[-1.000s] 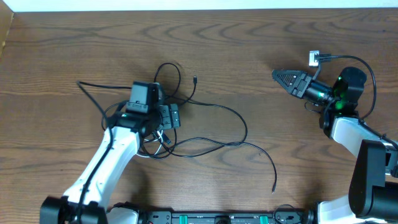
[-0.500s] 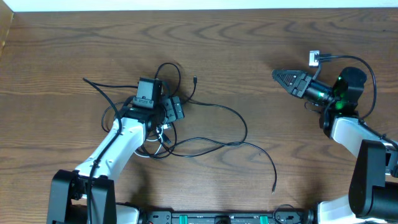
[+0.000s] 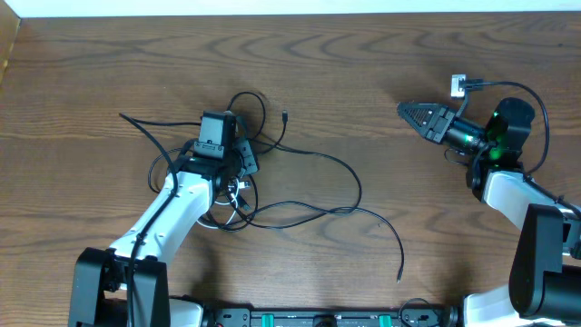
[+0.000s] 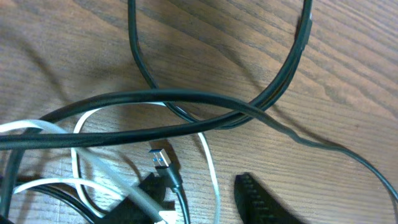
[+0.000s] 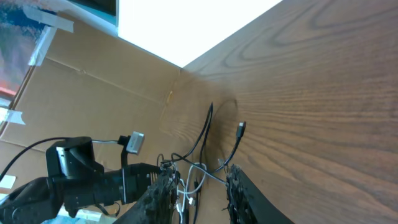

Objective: Untangle cables

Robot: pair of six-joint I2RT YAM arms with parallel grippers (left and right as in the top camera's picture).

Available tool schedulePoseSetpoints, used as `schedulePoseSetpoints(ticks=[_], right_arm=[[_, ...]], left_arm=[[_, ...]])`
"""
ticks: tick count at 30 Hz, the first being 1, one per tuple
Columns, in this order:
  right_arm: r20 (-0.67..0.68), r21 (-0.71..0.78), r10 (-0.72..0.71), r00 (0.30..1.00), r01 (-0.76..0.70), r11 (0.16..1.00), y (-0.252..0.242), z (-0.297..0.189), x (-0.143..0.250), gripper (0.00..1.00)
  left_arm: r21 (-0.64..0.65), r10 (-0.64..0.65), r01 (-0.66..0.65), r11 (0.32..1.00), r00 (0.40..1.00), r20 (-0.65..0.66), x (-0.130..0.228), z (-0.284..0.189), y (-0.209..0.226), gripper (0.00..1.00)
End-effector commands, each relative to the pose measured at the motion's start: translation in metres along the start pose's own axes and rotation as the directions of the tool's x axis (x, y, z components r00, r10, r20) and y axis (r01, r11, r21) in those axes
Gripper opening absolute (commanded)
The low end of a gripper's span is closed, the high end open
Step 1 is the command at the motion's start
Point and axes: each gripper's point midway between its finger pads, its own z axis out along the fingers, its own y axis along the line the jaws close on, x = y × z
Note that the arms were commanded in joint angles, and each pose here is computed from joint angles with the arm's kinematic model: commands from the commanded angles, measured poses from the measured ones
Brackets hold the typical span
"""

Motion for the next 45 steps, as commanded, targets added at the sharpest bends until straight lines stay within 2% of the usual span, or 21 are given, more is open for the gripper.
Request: schedulePoseSetpoints(ticks=[1, 4, 5, 14, 18, 21, 26, 31, 34, 41, 45], right_arm=[[-0.004, -0.003, -0.022, 1.000, 0.022, 1.000, 0.004, 0.001, -0.001, 0.24], [-0.009, 0.000, -0.018, 1.000, 0.018, 1.000, 0.003, 0.001, 0.001, 0.21], [-0.009, 0.001, -0.016, 1.000, 0.016, 1.000, 0.003, 0.001, 0.001, 0.21], [-0.010, 0.002, -0.013, 1.000, 0.013, 1.000, 0.002, 0.001, 0.001, 0.20], [-0.010, 0.002, -0.013, 1.000, 0.013, 1.000, 0.002, 0.001, 0.001, 0.20], [-0.010, 0.002, -0.013, 1.000, 0.013, 1.000, 0.002, 0.001, 0.001, 0.20], [-0.010, 0.002, -0.013, 1.000, 0.013, 1.000, 0.002, 0.001, 0.001, 0.20], [-0.010, 0.002, -0.013, 1.000, 0.013, 1.000, 0.002, 0.001, 0.001, 0.19], [-0.011, 0.001, -0.013, 1.000, 0.013, 1.000, 0.003, 0.001, 0.001, 0.18], [-0.016, -0.004, -0.013, 1.000, 0.013, 1.000, 0.003, 0.001, 0.002, 0.18], [-0.029, -0.017, -0.014, 0.999, 0.013, 1.000, 0.006, 0.001, 0.005, 0.18]], left_arm=[[0.006, -0.015, 0.015, 1.000, 1.000, -0.010, 0.003, 0.002, -0.001, 0.22], [0.006, -0.015, 0.015, 1.000, 1.000, -0.010, 0.003, 0.001, -0.001, 0.08], [0.006, -0.015, 0.015, 1.000, 1.000, -0.010, 0.003, 0.001, -0.001, 0.07], [0.035, -0.011, 0.011, 0.999, 1.000, 0.018, -0.005, -0.008, -0.008, 0.07], [0.141, -0.003, -0.012, 0.990, 0.995, 0.103, -0.025, -0.042, -0.033, 0.07], [0.218, -0.003, -0.048, 0.975, 0.973, 0.230, -0.048, -0.085, -0.050, 0.07], [0.321, -0.027, -0.132, 0.938, 0.894, 0.447, -0.075, -0.161, -0.072, 0.08], [0.400, -0.086, -0.238, 0.885, 0.761, 0.643, -0.090, -0.245, -0.088, 0.07], [0.423, -0.120, -0.286, 0.860, 0.692, 0.711, -0.093, -0.280, -0.092, 0.07], [0.459, -0.181, -0.331, 0.824, 0.614, 0.768, -0.093, -0.320, -0.096, 0.08], [0.385, -0.075, -0.403, 0.830, 0.603, 0.794, -0.087, -0.315, -0.098, 0.08]])
